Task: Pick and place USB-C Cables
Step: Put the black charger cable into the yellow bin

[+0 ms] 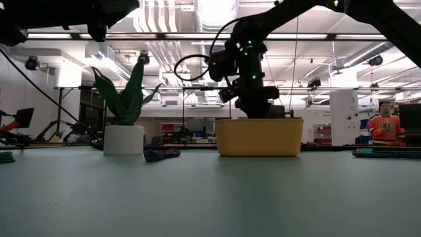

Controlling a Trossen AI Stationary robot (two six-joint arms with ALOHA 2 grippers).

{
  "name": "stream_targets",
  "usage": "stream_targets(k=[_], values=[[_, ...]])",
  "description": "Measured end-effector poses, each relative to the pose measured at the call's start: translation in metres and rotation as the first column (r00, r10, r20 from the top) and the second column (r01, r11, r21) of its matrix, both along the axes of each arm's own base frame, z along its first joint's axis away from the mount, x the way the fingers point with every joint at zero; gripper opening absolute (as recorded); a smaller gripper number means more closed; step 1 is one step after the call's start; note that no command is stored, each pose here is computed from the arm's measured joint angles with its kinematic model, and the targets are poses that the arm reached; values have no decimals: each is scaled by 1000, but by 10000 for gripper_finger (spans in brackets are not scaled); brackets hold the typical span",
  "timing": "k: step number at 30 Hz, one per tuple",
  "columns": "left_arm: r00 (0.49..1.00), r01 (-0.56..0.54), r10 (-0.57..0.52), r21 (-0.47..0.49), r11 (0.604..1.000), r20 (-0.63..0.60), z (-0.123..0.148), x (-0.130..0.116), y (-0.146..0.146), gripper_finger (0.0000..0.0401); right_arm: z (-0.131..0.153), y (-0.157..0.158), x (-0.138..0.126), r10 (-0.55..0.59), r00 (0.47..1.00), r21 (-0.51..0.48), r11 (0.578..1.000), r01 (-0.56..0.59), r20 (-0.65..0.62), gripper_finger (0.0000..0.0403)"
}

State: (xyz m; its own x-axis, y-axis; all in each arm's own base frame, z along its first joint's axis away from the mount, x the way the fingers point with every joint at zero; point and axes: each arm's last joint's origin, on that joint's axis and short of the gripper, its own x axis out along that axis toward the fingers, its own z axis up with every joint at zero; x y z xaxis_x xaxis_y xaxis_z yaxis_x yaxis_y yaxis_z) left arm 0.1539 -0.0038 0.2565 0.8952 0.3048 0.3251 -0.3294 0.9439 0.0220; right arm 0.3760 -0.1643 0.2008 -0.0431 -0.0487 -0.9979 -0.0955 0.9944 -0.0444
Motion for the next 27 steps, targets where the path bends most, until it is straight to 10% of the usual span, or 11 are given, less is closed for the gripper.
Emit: stream_targets(k=[27], values=[[1000, -1, 1, 3, 1000, -3, 0, 0, 0, 2, -8, -3, 8, -5, 994, 2, 1000, 5, 110, 91]])
